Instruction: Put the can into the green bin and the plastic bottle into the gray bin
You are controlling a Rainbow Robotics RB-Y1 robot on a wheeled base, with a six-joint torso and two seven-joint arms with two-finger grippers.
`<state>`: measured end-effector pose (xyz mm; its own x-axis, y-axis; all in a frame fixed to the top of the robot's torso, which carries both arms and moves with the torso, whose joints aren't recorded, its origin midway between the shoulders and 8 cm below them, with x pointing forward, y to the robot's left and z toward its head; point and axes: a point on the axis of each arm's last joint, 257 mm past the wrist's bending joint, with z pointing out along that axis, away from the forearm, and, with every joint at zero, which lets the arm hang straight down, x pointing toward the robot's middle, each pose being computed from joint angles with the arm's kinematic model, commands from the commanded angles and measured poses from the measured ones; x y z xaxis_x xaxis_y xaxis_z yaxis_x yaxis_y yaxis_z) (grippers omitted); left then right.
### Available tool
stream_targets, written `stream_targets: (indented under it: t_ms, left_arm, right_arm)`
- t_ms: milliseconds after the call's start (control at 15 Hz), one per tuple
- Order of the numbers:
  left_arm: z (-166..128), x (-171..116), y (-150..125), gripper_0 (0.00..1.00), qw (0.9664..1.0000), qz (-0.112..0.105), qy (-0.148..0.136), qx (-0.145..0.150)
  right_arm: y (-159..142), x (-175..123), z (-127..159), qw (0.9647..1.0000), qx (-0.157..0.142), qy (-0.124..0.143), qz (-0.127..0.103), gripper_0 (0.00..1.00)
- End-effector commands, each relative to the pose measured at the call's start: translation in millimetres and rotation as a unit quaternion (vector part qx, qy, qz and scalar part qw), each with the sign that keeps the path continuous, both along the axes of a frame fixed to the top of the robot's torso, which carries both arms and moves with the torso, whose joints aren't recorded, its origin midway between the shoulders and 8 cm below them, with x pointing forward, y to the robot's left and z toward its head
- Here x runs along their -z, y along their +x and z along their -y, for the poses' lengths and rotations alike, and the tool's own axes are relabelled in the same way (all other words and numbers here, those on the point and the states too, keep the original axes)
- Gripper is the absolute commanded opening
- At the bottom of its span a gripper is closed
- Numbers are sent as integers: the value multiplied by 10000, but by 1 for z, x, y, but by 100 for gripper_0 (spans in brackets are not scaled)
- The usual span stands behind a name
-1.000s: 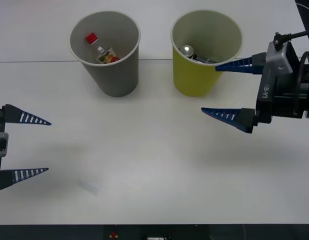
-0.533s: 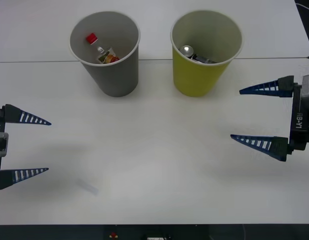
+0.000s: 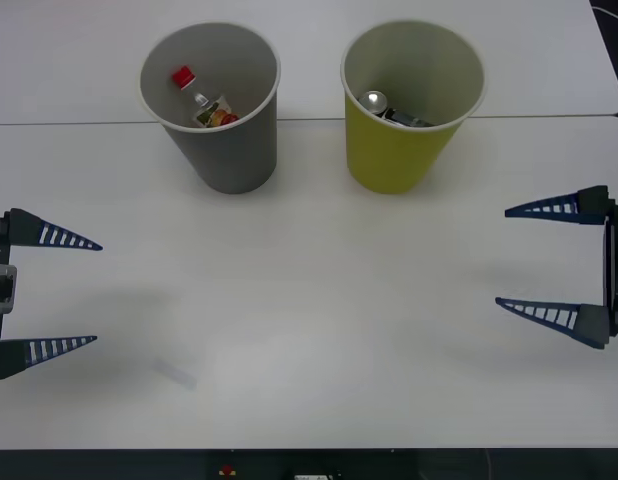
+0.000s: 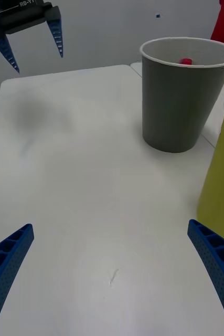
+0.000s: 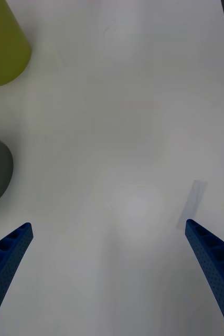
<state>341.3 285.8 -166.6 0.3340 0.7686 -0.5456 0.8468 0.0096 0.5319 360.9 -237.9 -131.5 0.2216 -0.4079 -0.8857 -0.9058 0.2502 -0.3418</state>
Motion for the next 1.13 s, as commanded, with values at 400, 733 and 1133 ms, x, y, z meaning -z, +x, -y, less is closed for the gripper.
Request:
stream_targets:
  t_ms: [400, 733, 1133]
  left_arm:
    - [0, 0, 0, 100, 10000, 0, 0, 0]
    - [0, 0, 0, 100, 10000, 0, 0, 0]
    - [0, 0, 0, 100, 10000, 0, 0, 0]
  right_arm:
    - [-20, 17, 30, 9993, -41, -318, -201, 100]
    - [-23, 20, 38, 9984, -29, -477, -287, 100]
    - [-22, 23, 42, 9981, 35, -476, -384, 100]
